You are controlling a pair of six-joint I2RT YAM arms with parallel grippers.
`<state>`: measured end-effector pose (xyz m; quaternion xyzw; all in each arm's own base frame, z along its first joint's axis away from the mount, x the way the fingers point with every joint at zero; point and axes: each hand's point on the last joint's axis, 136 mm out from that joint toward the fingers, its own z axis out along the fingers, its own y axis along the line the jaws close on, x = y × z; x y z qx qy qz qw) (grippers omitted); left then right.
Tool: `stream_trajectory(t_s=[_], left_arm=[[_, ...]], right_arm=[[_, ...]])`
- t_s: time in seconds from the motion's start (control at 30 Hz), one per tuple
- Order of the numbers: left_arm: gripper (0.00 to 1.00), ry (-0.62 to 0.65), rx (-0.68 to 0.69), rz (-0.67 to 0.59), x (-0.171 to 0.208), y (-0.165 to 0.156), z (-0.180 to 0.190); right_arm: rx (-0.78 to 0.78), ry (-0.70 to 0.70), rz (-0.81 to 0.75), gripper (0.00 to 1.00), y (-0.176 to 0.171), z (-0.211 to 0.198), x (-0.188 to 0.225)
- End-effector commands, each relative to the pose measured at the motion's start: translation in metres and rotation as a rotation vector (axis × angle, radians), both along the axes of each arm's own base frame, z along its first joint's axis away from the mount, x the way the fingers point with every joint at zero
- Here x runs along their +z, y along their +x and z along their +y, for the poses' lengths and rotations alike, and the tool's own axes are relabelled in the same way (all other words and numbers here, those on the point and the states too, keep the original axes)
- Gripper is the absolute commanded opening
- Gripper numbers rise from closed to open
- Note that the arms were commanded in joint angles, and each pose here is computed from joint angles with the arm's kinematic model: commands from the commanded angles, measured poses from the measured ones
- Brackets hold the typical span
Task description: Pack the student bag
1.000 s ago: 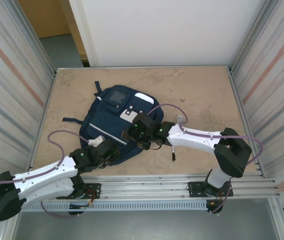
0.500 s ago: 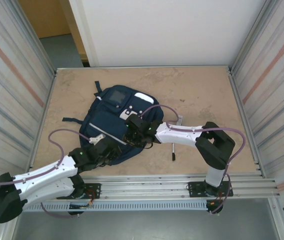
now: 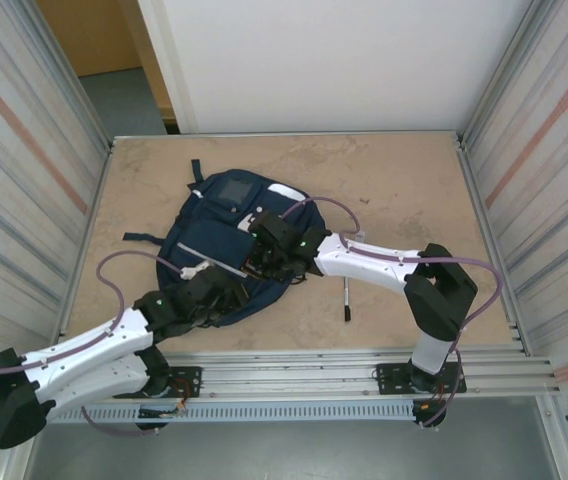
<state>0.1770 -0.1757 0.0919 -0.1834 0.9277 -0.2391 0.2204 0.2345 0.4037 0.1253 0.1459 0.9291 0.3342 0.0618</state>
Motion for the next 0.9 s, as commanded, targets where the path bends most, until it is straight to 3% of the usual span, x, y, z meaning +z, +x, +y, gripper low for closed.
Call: stream_trajectory(t_s=[0.0,0.23,0.33,0.43,0.6,0.73,0.87], left_arm=[[0.51,-0.035,0.014,-0.088,0.025,0.015,-0.002],[0.41,-0.054,0.06,-0.129,0.038,0.019,0.01],[0.43,-0.056,0.069,-0.132,0.044,0.016,0.015],[0.51,-0.033,0.126,-0.082,0.04,0.009,0.028],[0.51,0.072,0.116,0.009,0.033,-0.001,0.036],[0.51,0.165,0.067,0.011,0.031,0.004,0.036],[0.48,0.159,0.034,0.0,0.026,0.016,0.018]], right_arm=[[0.043,0.174,-0.075,0.0,0.003,0.024,0.056],[0.082,0.173,-0.074,0.0,0.002,0.026,0.049],[0.09,0.156,-0.082,0.0,0.004,0.024,0.046],[0.086,0.152,-0.08,0.0,0.006,0.024,0.042],[0.11,0.163,-0.061,0.0,0.004,0.032,0.038],[0.115,0.157,-0.063,0.0,0.006,0.035,0.032],[0.116,0.165,-0.052,0.0,0.007,0.039,0.029]])
